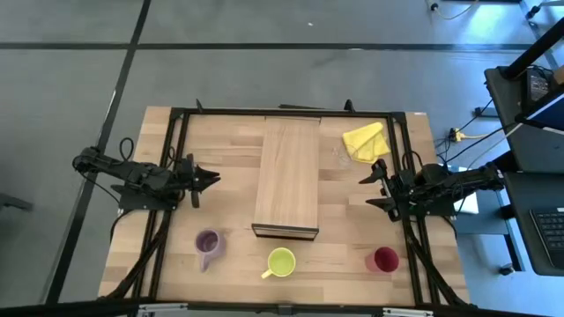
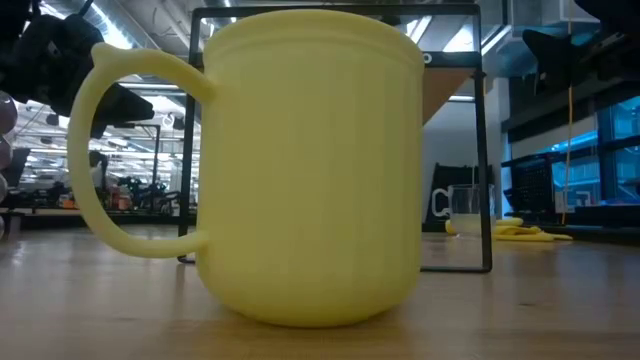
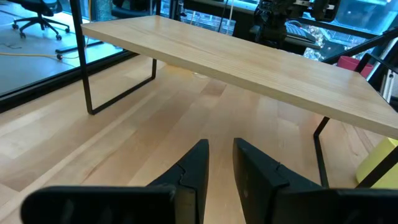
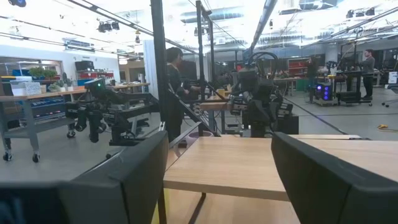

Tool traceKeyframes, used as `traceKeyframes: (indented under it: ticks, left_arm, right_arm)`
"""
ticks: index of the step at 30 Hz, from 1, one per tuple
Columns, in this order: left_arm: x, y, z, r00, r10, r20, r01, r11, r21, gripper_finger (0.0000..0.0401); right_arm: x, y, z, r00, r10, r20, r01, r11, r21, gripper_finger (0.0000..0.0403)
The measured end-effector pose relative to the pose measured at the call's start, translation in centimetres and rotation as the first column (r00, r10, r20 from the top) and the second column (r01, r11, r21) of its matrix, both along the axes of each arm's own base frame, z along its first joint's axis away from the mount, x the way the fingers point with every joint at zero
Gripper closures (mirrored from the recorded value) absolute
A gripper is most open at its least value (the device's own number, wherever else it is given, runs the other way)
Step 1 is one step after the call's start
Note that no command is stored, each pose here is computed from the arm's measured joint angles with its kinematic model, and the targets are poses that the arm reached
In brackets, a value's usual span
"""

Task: Stack small to large cups/mugs on shelf

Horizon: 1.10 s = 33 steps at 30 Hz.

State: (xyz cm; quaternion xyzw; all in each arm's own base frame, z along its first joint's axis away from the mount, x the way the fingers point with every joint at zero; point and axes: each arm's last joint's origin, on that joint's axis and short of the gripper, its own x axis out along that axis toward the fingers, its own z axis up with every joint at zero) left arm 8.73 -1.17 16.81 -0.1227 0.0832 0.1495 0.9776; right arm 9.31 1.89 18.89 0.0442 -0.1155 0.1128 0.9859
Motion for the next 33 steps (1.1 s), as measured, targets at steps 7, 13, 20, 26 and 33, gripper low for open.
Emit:
traceKeyframes:
  ticks: [7, 13, 20, 26, 33]
  left_arm:
    - [0.0, 0.0, 0.01, 1.0, 0.0, 0.0, 0.0, 1.0, 0.0, 0.0333]
    - [0.0, 0.0, 0.01, 1.0, 0.0, 0.0, 0.0, 1.0, 0.0, 0.0333]
    - [0.0, 0.0, 0.01, 1.0, 0.0, 0.0, 0.0, 1.0, 0.0, 0.0333]
    - [0.0, 0.0, -0.01, 1.0, 0.0, -0.001, 0.0, 1.0, 0.0, 0.0333]
    - [0.0, 0.0, 0.0, 1.0, 0.0, 0.0, 0.0, 1.0, 0.0, 0.0333]
  right_arm:
    - [0.0, 0.0, 0.0, 1.0, 0.0, 0.0, 0.0, 1.0, 0.0, 0.0116]
    - [0.0, 0.0, 0.0, 1.0, 0.0, 0.0, 0.0, 1.0, 0.0, 0.0116]
    - [-0.08, -0.48, 0.55, 0.986, -0.159, 0.052, 0.157, 0.987, 0.033, 0.0116]
    - [-0.08, -0.58, 0.55, 0.98, -0.192, 0.049, 0.19, 0.981, 0.043, 0.0116]
    - [-0.08, -0.58, 0.55, 0.981, -0.189, 0.047, 0.187, 0.981, 0.051, 0.0116]
